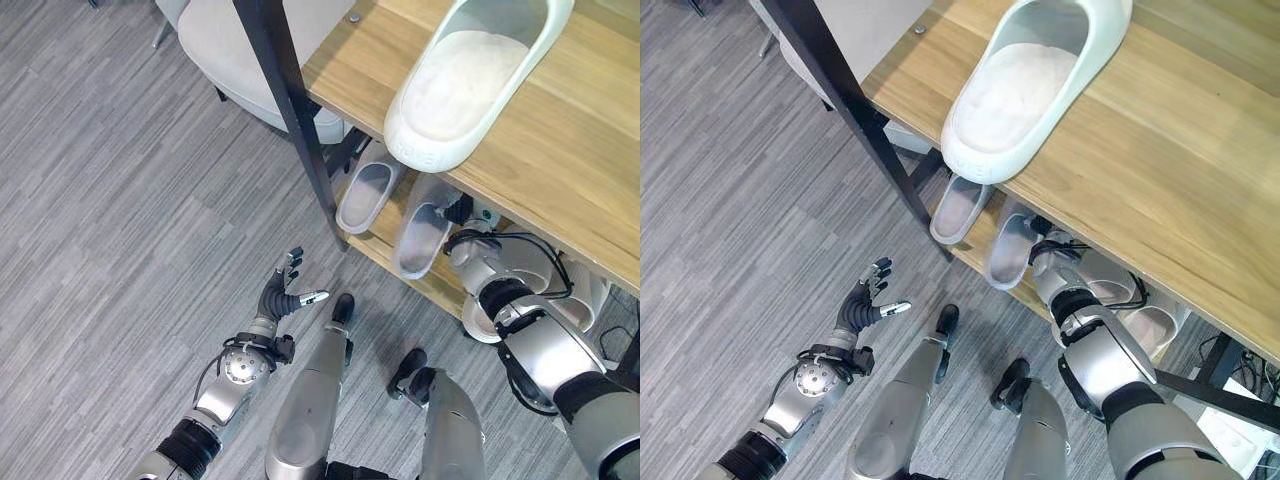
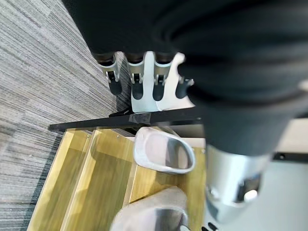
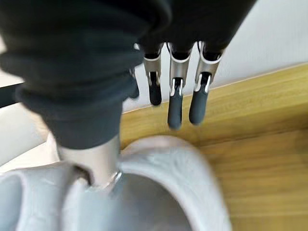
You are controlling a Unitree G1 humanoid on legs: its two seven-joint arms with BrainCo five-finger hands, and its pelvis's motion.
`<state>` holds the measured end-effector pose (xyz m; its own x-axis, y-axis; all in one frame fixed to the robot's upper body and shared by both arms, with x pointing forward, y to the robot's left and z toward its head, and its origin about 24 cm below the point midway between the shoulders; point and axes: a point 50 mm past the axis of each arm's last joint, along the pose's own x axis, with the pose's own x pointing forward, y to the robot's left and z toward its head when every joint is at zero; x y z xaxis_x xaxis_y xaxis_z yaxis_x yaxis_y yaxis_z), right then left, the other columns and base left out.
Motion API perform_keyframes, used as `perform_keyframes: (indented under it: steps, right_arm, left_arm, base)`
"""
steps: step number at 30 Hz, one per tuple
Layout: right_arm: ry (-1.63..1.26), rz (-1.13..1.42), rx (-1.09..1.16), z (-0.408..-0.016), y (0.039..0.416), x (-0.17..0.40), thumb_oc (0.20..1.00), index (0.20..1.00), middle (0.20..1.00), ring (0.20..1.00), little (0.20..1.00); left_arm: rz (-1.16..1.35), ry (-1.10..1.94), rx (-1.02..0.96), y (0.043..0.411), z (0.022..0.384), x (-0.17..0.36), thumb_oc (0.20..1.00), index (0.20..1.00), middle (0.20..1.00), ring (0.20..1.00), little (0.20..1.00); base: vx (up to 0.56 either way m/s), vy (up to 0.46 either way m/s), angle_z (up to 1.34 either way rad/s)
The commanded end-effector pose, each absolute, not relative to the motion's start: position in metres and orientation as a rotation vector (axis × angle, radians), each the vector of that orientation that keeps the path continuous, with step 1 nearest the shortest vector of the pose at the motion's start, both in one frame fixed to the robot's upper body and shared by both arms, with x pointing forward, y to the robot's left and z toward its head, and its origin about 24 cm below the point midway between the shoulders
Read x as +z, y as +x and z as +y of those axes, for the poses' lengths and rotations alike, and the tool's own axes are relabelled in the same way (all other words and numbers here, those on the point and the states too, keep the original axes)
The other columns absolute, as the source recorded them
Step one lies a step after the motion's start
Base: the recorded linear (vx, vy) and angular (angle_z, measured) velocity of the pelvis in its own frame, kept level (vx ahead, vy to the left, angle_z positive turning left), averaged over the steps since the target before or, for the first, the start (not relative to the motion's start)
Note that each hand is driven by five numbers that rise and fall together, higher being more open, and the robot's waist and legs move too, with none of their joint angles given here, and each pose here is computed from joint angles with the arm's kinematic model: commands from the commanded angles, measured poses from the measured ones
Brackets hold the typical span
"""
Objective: Arrange the slippers neatly on the shoe rack.
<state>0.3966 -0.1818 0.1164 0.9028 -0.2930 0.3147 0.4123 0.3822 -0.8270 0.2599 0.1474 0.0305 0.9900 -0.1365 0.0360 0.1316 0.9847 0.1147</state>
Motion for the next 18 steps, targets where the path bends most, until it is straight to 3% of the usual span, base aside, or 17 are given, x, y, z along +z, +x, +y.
perform_keyframes:
  steps: [1,7,18]
  right_arm:
    - [-1.023,-0.159,-0.469,-0.182,0.395,0.119,1.000,1.000,1.000,1.000,1.000]
    - [-0.917,-0.205,-0.439,-0.167,0.388,0.114,1.000,1.000,1.000,1.000,1.000]
    - [-0.353,-0.052,-0.424,-0.150,0.368,0.078,1.000,1.000,1.000,1.000,1.000]
  left_arm:
    - [-0.111,0.067,-0.157,0.255,0.140,0.040,1.000,1.000,1.000,1.000,1.000]
    - [-0.096,0.060,-0.132,0.256,0.142,0.037,1.000,1.000,1.000,1.000,1.000]
    - [-0.067,0.039,-0.077,0.259,0.147,0.034,1.000,1.000,1.000,1.000,1.000]
  base:
    - [0.02,0.022,-0.04]
    - [-0.01,0.034,-0.07]
    - [0.01,0.007,-0.09]
